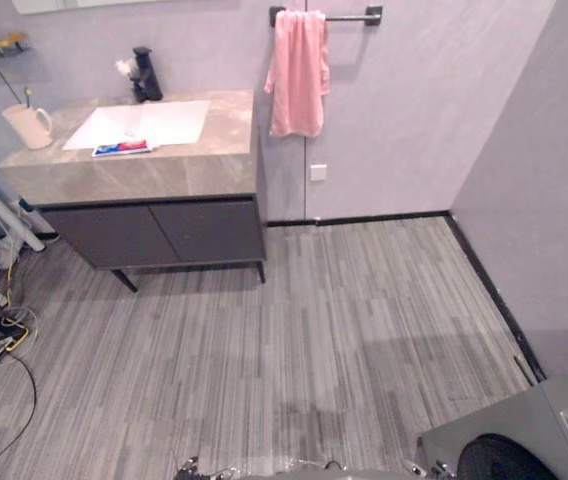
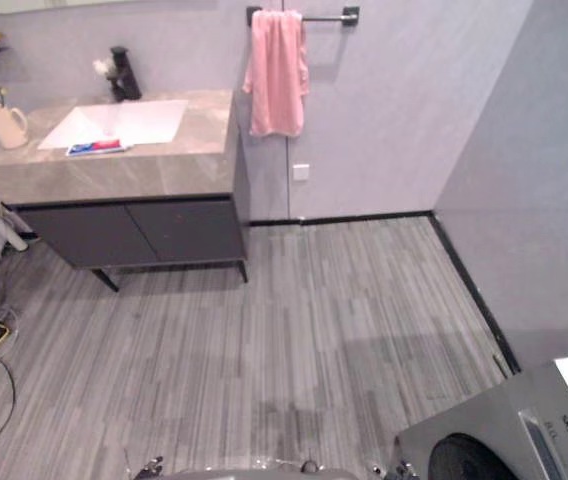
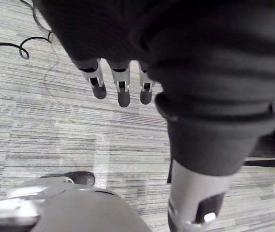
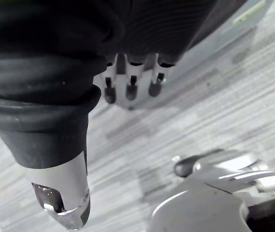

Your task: Organize washtable

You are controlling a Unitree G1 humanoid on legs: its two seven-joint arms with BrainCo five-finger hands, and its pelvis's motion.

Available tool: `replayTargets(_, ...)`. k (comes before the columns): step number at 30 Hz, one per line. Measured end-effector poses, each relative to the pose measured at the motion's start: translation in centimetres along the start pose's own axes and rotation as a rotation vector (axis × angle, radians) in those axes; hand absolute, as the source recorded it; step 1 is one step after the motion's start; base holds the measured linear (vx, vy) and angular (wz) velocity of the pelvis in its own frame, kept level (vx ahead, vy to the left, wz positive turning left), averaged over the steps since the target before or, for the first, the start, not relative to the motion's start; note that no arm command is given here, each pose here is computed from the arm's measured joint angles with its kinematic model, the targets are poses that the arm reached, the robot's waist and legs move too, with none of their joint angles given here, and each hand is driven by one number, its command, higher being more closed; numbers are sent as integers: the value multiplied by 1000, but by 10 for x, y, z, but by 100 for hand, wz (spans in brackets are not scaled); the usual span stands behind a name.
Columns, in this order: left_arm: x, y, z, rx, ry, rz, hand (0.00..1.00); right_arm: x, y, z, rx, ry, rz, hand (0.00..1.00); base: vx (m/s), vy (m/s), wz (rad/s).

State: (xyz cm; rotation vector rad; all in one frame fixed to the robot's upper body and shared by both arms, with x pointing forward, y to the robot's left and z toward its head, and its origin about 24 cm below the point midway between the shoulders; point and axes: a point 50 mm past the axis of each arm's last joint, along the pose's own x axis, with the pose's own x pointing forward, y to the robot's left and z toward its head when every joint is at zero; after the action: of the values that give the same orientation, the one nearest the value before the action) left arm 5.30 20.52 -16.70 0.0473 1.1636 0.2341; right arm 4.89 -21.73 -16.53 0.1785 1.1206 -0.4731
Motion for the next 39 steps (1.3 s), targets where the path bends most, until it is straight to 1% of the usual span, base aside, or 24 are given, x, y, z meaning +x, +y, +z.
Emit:
replayTargets(8, 3, 2, 11, 36, -24, 4, 0, 2, 6, 3, -28, 0, 11, 0, 73, -7, 4)
replayTargets(11, 4, 2, 13, 38, -28, 3, 0, 3, 9, 7, -53, -13, 19, 0, -12, -3, 0)
replayTargets(21, 5, 2, 18, 39, -40, 3, 0, 6, 16, 18, -60, -43, 38, 0, -50, -18, 0)
replayTargets(27, 9, 8, 35, 47, -79, 17, 0, 7, 24, 27, -53, -66, 57, 0, -6, -21, -4)
replayTargets(29, 9, 11, 38, 26, -88, 28, 0, 7, 27, 30, -52, -73, 63, 0, -4, -60, -46)
replayTargets(30, 9, 8, 42, -16, -106, 31, 0, 7, 28, 35, -49, -96, 68, 0, 71, -44, -85)
replayTargets(31, 9, 5, 41, -26, -106, 26, 0, 8, 25, 38, -49, -107, 61, 0, 144, 12, -78)
replayTargets(34, 9, 2, 44, -34, -113, 20, 0, 9, 24, 43, -36, -115, 53, 0, 191, 97, -50)
replayTargets(39, 8, -2, 38, -40, -101, 24, 0, 11, 32, 59, -36, -153, 72, 0, 329, 184, -56)
